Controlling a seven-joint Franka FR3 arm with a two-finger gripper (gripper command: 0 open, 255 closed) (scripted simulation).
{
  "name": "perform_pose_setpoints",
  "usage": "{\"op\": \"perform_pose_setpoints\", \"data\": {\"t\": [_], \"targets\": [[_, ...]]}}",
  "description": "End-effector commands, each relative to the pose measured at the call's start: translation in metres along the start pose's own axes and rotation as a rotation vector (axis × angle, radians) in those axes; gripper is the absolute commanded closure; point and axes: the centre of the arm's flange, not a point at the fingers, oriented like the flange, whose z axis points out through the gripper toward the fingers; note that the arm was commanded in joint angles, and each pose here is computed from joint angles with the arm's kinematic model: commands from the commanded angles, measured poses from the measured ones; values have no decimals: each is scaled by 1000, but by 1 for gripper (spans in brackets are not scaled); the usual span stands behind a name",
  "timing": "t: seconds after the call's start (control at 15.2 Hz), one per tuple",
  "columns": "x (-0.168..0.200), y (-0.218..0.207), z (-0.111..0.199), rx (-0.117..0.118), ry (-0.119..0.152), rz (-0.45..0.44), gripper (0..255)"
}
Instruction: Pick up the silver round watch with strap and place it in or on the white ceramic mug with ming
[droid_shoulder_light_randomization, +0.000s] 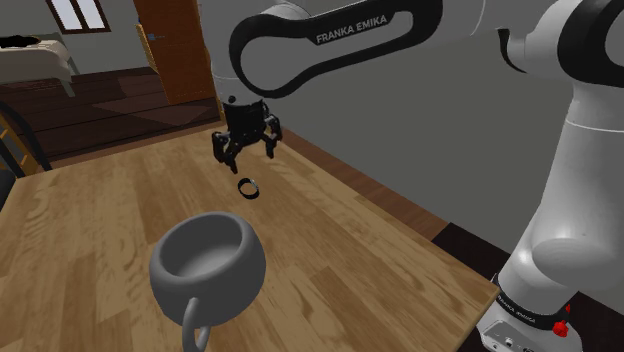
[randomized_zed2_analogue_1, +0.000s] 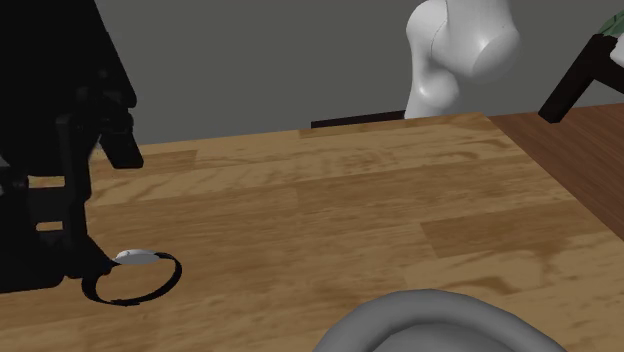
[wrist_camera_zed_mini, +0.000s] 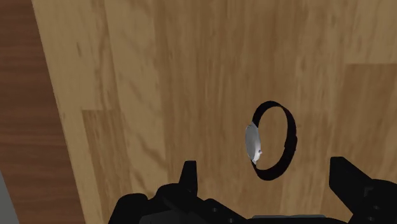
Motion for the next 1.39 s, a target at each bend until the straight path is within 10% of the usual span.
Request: {"op": "perform_pose_setpoints", "data": {"t": [0.0, 0.92, 0.99, 1.32], "targets": [[3, -7, 7, -2, 5, 4, 0], [3, -7, 42, -2, 5, 4, 0], [3, -7, 42, -2, 5, 4, 255], [3, -7, 42, -2, 5, 4, 255]]}}
